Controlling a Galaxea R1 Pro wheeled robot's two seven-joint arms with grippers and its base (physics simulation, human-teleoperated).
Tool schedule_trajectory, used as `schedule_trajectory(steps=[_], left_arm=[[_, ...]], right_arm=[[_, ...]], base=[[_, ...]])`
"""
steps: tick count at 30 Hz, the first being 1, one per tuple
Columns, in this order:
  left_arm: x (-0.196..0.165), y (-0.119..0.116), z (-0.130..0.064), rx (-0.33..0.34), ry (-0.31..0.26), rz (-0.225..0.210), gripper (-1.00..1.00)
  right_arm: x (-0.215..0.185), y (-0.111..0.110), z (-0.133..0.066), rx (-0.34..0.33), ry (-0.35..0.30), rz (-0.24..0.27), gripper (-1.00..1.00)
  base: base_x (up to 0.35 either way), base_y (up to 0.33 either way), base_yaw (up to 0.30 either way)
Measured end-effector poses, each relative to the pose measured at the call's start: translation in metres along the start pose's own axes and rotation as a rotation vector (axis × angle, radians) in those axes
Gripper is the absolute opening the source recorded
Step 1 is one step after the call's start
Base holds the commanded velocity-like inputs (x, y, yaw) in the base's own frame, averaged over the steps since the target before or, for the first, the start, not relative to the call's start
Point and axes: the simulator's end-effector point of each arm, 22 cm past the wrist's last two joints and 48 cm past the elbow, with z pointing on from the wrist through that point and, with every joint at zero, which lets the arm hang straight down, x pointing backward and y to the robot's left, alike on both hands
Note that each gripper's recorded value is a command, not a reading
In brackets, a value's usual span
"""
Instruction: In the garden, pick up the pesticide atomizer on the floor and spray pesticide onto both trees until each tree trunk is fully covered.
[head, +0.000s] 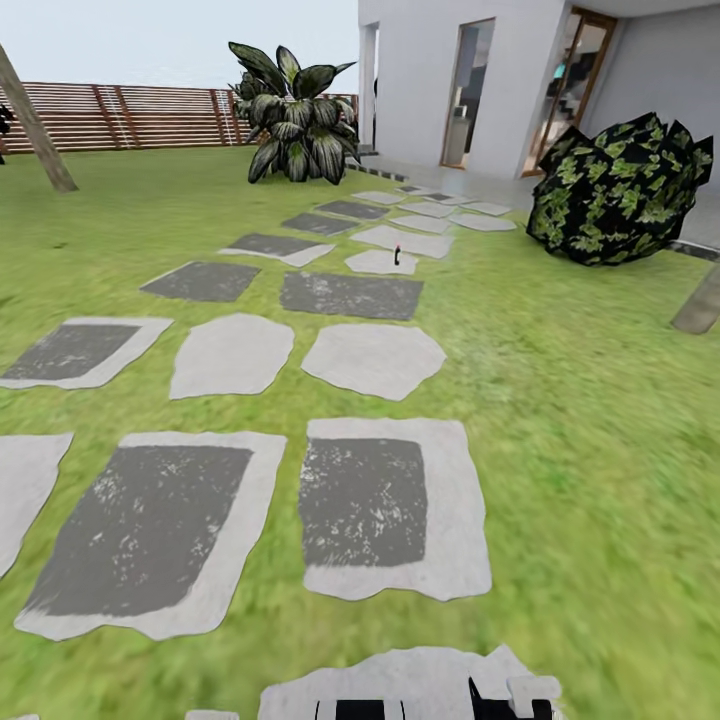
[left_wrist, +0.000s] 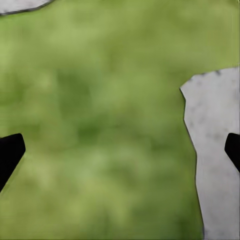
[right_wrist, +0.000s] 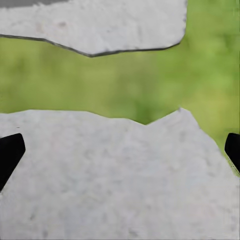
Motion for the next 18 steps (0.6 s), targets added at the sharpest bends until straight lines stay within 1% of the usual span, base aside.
schedule_trajectory(steps=[14,18], left_arm=[[-0.0004,0.0,0.0,0.0,-0.002,0.0,1.0],[-0.0003,0.0,0.0,0.0,-0.001,0.0,1.0]], right_arm=[[0.0001,0.0,0.0,0.0,0.0,0.0,1.0],[-0.0001,-0.0051,0.0,0.005,0.0,-0.005,1.0]], base=[[0.34,0.084,0.0],[0.34,0.08,0.0]])
